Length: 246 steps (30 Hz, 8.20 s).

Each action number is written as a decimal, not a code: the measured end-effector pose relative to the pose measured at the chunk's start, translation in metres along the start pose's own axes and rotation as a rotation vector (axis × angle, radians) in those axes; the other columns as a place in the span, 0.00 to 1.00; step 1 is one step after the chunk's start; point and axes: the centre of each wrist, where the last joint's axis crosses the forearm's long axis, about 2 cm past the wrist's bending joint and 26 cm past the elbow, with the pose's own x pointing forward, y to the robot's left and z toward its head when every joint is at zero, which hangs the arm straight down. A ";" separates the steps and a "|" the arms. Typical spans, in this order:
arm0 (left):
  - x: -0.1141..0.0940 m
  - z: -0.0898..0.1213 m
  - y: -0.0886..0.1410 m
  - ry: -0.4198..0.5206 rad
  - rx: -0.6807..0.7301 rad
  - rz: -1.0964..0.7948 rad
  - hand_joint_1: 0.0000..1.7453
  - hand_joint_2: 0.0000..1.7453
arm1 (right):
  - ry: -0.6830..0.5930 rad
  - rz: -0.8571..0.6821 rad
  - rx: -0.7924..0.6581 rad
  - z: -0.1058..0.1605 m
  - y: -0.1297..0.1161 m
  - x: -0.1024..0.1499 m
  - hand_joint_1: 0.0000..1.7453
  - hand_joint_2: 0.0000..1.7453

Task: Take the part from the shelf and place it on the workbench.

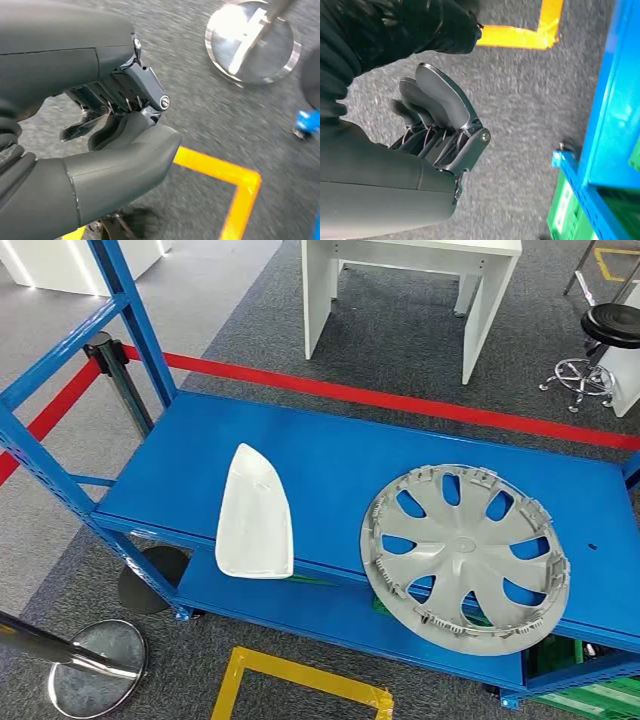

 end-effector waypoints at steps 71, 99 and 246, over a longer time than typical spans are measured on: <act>0.010 -0.012 0.003 0.157 -0.004 0.098 0.00 1.00 | -1.202 0.299 0.269 0.052 -0.099 0.154 0.00 1.00; 0.013 -0.014 0.000 0.108 -0.198 0.130 0.00 1.00 | -1.322 0.829 -0.012 0.022 -0.070 0.192 0.00 1.00; 0.003 0.002 -0.019 0.080 -0.290 0.181 0.00 1.00 | -1.489 -0.229 -0.332 0.090 -0.085 0.260 1.00 1.00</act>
